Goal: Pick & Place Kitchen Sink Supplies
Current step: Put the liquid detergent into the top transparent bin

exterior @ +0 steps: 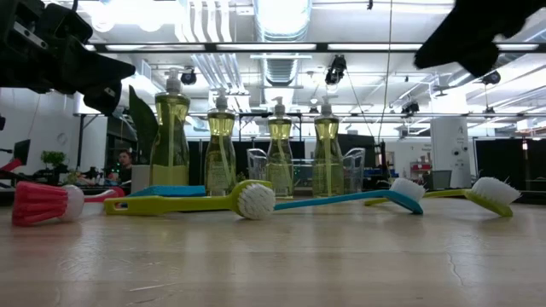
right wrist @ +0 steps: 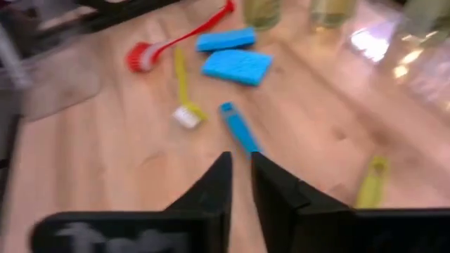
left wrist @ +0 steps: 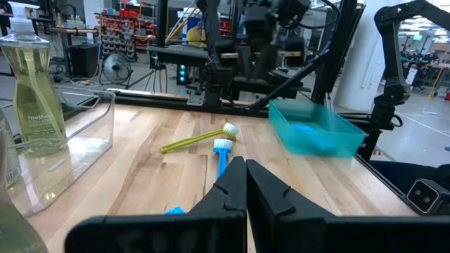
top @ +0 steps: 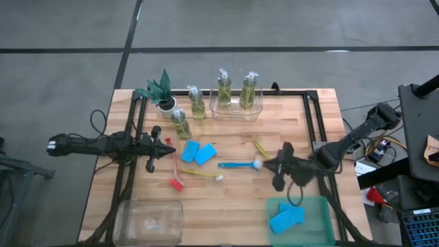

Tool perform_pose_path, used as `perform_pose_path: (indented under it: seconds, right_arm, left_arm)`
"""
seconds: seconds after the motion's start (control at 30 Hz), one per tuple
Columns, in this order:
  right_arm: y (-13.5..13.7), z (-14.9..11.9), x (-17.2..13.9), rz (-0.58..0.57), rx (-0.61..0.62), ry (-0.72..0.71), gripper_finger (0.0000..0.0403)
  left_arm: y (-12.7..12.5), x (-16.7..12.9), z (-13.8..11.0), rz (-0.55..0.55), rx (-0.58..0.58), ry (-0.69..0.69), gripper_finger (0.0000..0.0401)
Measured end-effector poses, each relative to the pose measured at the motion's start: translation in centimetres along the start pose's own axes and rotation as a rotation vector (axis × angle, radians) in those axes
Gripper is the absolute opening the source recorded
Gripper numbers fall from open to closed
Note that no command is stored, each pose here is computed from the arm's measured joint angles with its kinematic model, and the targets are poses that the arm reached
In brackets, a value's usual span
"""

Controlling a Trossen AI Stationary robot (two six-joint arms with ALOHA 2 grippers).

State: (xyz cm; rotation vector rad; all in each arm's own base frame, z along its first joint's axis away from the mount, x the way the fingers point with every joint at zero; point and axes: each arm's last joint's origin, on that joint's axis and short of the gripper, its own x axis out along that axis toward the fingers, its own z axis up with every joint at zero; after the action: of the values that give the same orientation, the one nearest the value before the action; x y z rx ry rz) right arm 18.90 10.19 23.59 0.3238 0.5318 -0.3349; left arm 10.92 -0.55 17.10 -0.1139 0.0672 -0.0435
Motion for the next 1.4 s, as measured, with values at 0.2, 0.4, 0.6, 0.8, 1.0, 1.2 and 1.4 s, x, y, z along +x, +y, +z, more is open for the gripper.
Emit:
perform_pose_path:
  seconds: [0.2, 0.4, 0.6, 0.8, 1.0, 1.2, 1.4]
  right_arm:
    - [-1.5, 1.7, 1.4, -0.101, -0.107, -0.065, 0.0009]
    - [-2.4, 3.7, 1.3, -0.133, -0.24, -0.163, 0.0008]
    - [-4.5, 4.9, 1.7, 0.079, -0.278, -0.28, 0.0008]
    - [-8.3, 4.0, 1.6, 0.068, -0.255, -0.379, 0.0008]
    - [-10.5, 2.3, -0.1, 0.092, -0.227, -0.45, 0.0008]
    - [-11.8, 0.1, -1.0, 0.102, -0.26, -0.541, 0.0008]
    - [-12.6, -1.3, -1.6, 0.125, -0.246, -0.588, 0.0008]
  left_arm:
    - [0.0, 0.0, 0.0, 0.0, 0.0, 0.0, 0.0]
    - [0.0, 0.0, 0.0, 0.0, 0.0, 0.0, 0.0]
    - [0.0, 0.0, 0.0, 0.0, 0.0, 0.001, 0.0]
    - [0.0, 0.0, 0.0, 0.0, 0.0, 0.001, 0.0]
    - [0.0, 0.0, 0.0, 0.0, 0.0, 0.001, 0.0]
    - [0.0, 0.0, 0.0, 0.0, 0.0, 0.001, 0.0]
    - [0.0, 0.0, 0.0, 0.0, 0.0, 0.001, 0.0]
